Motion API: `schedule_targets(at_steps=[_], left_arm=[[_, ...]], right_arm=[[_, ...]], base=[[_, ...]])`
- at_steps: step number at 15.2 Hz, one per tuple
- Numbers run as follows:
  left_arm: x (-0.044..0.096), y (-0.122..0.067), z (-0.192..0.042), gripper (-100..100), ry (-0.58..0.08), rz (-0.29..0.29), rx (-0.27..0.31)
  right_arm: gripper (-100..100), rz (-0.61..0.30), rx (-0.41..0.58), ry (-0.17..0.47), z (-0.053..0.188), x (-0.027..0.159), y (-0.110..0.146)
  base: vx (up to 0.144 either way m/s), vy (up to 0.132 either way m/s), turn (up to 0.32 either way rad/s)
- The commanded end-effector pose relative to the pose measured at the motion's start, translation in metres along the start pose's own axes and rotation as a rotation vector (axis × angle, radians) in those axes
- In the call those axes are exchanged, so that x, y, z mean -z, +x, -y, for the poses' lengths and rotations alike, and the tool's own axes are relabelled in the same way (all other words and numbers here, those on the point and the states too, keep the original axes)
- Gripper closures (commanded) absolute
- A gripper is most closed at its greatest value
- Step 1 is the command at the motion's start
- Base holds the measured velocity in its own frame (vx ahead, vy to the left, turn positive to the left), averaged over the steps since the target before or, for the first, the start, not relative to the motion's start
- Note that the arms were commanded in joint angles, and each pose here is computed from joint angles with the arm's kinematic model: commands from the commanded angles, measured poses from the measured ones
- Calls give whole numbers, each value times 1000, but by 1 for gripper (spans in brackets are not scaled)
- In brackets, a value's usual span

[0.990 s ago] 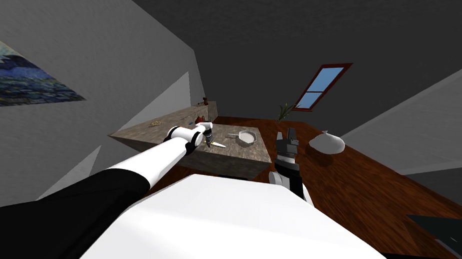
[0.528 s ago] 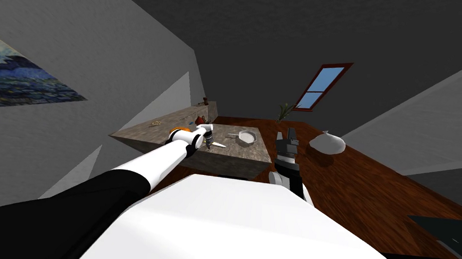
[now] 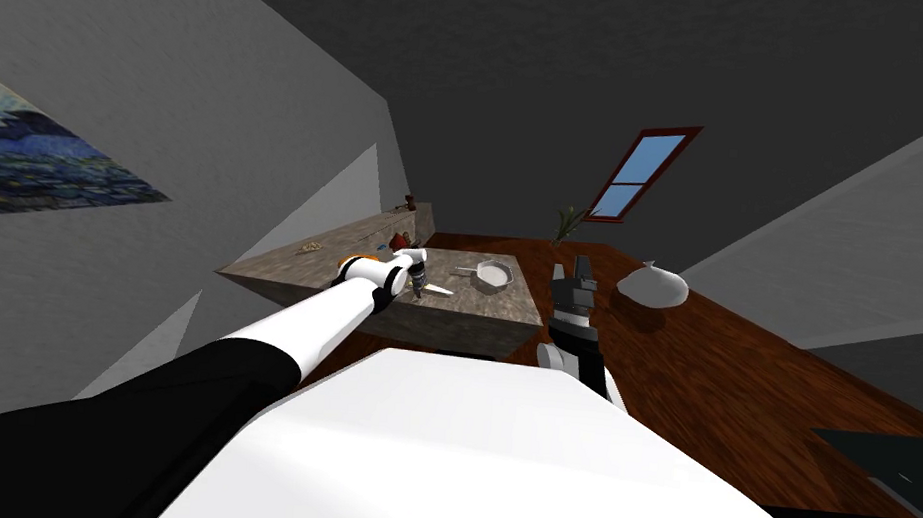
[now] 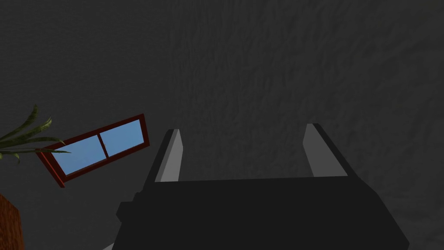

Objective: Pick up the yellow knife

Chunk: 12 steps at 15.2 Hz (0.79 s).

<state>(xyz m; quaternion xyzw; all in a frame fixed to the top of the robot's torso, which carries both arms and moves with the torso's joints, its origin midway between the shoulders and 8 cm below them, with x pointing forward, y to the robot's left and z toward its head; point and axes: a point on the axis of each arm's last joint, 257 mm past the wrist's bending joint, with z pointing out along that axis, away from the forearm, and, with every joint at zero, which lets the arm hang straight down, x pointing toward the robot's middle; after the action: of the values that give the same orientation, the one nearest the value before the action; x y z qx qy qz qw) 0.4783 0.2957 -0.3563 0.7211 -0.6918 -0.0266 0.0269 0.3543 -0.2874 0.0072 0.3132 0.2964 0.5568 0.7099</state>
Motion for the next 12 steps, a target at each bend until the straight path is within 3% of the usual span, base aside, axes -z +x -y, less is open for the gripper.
schedule_targets(at_steps=[1, 3, 4, 8, 9, 11, 12], left_arm=[[-6, 0, -2, -100, -3, -1, 2], [-3, 0, 1, -100, 6, 0, 1], [-4, 0, 1, 100, 4, 0, 1], [-3, 0, 1, 100, 4, 0, -1], [10, -1, 3, 100, -2, 0, 1], [6, -2, 1, 100, -3, 1, 7], [10, -1, 3, 100, -2, 0, 1]], right_arm=[[0, 0, 0, 0, 0, 0, 0], [0, 0, 0, 0, 0, 0, 0], [0, 0, 0, 0, 0, 0, 0], [0, 0, 0, 0, 0, 0, 0], [0, 0, 0, 0, 0, 0, 0], [0, 0, 0, 0, 0, 0, 0], [0, 0, 0, 0, 0, 0, 0]], base=[[0, 0, 0], [0, 0, 0], [0, 0, 0], [1, 1, -3], [-12, -7, 48], [5, -1, -1], [0, 0, 0]])
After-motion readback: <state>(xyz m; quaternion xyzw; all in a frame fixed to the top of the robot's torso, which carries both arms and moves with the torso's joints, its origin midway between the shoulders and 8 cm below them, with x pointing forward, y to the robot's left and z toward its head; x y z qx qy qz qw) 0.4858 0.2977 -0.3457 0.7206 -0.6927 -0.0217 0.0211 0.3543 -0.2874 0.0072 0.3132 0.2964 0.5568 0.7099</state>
